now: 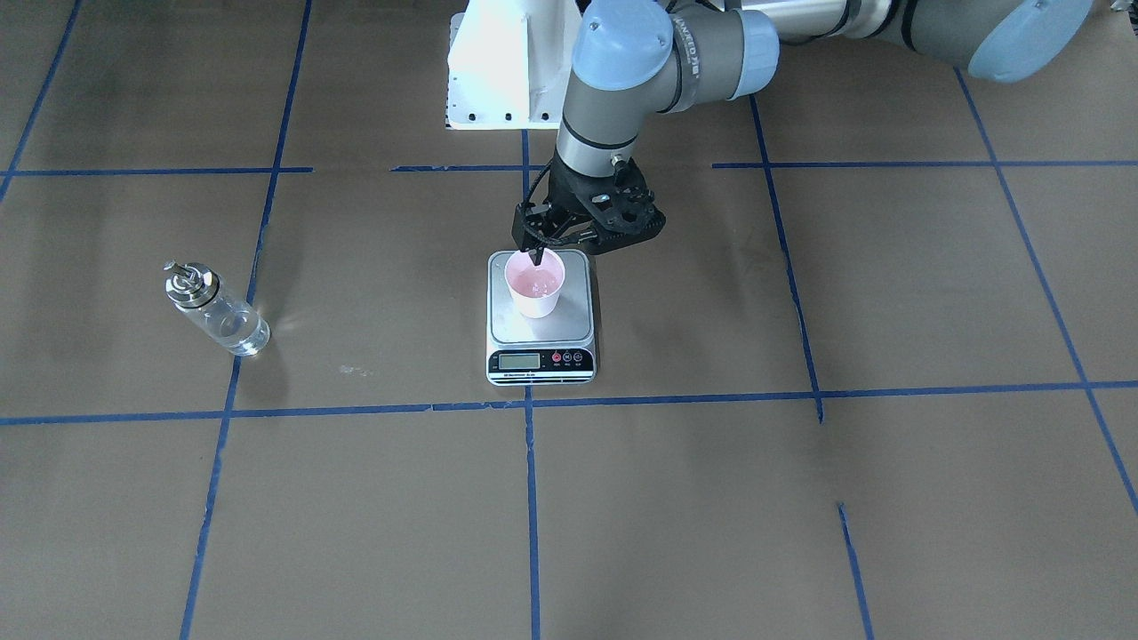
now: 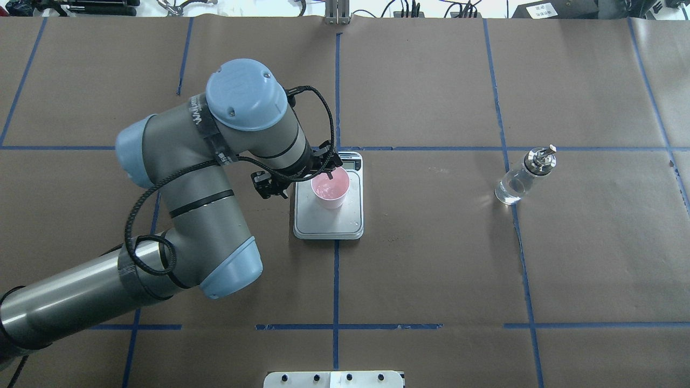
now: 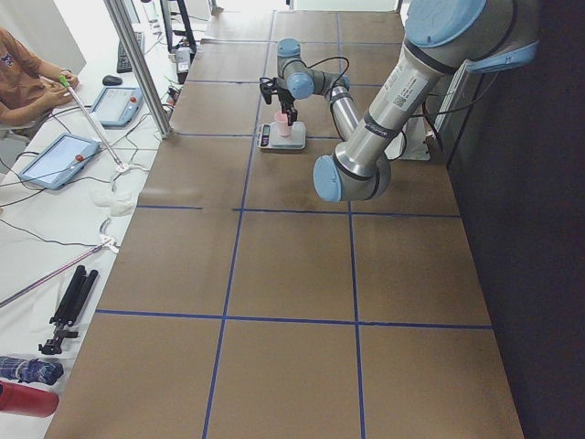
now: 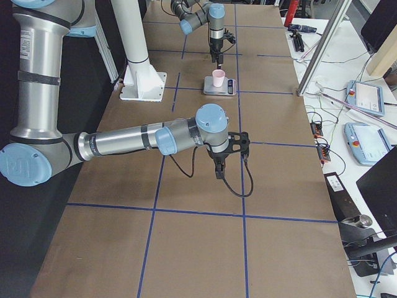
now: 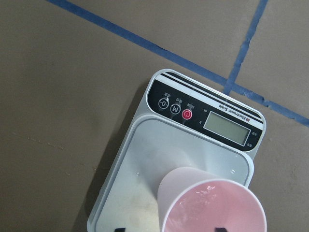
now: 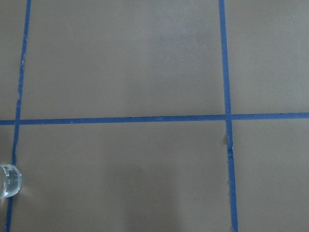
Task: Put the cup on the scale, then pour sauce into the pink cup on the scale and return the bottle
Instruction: 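Release the cup and raise the left arm away while the right arm approaches the dispenser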
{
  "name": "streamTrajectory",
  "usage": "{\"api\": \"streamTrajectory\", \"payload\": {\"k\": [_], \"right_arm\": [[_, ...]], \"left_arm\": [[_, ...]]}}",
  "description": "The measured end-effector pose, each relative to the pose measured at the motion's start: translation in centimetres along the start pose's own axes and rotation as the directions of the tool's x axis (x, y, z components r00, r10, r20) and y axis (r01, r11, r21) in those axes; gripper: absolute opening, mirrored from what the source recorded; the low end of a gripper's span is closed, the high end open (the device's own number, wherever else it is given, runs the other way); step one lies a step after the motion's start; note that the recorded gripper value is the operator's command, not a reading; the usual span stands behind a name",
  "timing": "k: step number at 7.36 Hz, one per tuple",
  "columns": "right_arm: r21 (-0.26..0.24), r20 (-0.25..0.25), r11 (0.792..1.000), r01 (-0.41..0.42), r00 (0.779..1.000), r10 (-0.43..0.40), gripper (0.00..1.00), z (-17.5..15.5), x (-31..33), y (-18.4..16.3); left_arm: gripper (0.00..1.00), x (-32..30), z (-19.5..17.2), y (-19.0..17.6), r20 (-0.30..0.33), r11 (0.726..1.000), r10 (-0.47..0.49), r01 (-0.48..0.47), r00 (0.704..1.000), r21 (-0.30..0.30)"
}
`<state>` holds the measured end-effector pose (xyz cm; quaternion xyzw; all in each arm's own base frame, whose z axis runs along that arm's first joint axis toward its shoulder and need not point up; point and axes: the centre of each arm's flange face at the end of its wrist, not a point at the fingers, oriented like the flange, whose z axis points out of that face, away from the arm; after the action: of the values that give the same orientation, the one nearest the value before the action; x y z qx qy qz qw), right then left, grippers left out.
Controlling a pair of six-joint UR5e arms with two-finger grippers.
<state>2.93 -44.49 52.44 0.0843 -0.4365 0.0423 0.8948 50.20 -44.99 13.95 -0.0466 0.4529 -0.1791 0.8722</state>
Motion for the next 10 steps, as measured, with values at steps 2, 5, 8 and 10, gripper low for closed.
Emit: {"api": "streamTrajectory", "payload": {"k": [2, 5, 8, 10], "right_arm": [[-0.006, 0.007, 0.998, -0.066, 0.998, 0.066, 1.0, -0.4, -4.7, 0.4], [0.044, -0.022, 0.985, -0.169, 0.985, 0.17, 1.0, -0.6, -16.2, 3.1], [0.108, -0.049, 0.979, -0.175, 0.982, 0.181, 1.0, 1.5, -25.8, 8.0], [0.18, -0.039, 0.975, -0.13, 0.99, 0.139, 1.0, 4.5, -30.2, 11.9]], "left_arm": [[1.0, -1.5, -2.8, -0.9, 0.01, 0.999, 0.044, -0.044, 0.999, 0.022], [1.0, -5.2, -5.7, -3.4, 0.009, 0.994, 0.092, -0.092, 0.996, 0.062], [1.0, -12.8, -9.9, -8.4, 0.084, 0.963, 0.228, -0.237, 0.97, 0.125], [1.0, -19.8, -12.5, -12.1, 0.168, 0.923, 0.33, -0.354, 0.929, 0.147]]}}
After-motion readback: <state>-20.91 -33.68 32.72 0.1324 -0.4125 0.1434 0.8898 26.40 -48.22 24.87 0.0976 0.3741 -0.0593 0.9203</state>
